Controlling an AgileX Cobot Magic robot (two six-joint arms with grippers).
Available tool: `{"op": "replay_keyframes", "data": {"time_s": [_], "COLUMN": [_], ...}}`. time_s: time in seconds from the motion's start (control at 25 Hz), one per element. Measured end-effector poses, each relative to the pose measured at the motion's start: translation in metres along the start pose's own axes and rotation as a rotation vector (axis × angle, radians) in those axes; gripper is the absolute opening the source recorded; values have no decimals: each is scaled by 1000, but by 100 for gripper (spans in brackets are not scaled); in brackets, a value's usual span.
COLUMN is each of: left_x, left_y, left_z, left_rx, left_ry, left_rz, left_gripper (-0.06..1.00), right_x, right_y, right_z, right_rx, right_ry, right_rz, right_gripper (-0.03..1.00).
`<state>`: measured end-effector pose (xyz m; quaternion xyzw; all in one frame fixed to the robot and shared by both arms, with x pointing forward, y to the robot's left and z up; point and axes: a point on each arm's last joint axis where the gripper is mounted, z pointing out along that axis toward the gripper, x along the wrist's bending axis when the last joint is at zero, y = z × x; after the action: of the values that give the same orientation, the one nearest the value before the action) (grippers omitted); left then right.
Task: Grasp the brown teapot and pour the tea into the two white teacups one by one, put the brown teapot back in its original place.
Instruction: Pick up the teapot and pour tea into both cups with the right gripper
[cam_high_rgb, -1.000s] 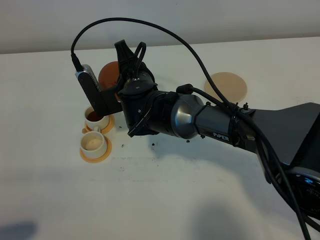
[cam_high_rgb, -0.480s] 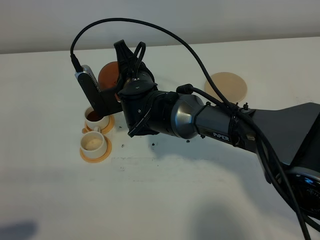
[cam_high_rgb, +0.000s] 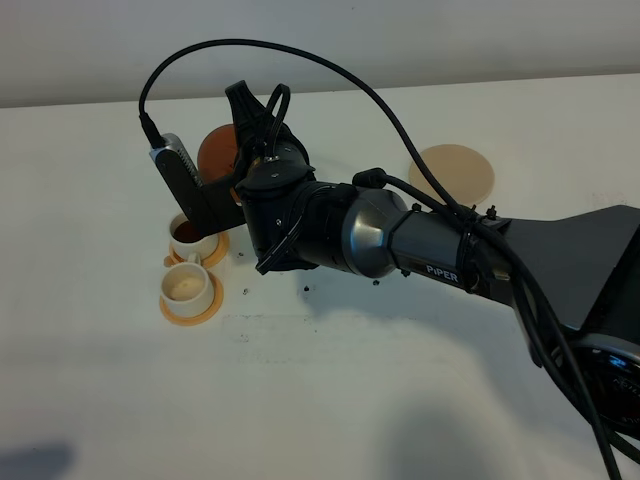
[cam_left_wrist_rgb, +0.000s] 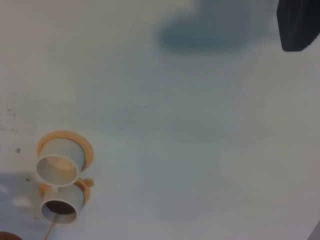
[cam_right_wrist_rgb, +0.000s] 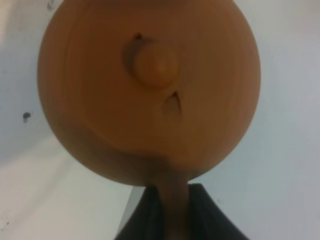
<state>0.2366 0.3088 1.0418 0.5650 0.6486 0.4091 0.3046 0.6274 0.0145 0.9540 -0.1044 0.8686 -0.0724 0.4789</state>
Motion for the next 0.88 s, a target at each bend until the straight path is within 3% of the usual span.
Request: {"op": "replay_keyframes", "data": {"time_s": [0.88], "left_x": [0], "left_y": [0], "left_z": [0], "left_rx": [0], "left_ry": [0], "left_rz": [0], "left_gripper": [27], "right_x": [-1], "right_y": [0], "right_z": [0], "right_rx": [3], "right_ry": [-16], "right_rz": [-68], "right_gripper": [9]}}
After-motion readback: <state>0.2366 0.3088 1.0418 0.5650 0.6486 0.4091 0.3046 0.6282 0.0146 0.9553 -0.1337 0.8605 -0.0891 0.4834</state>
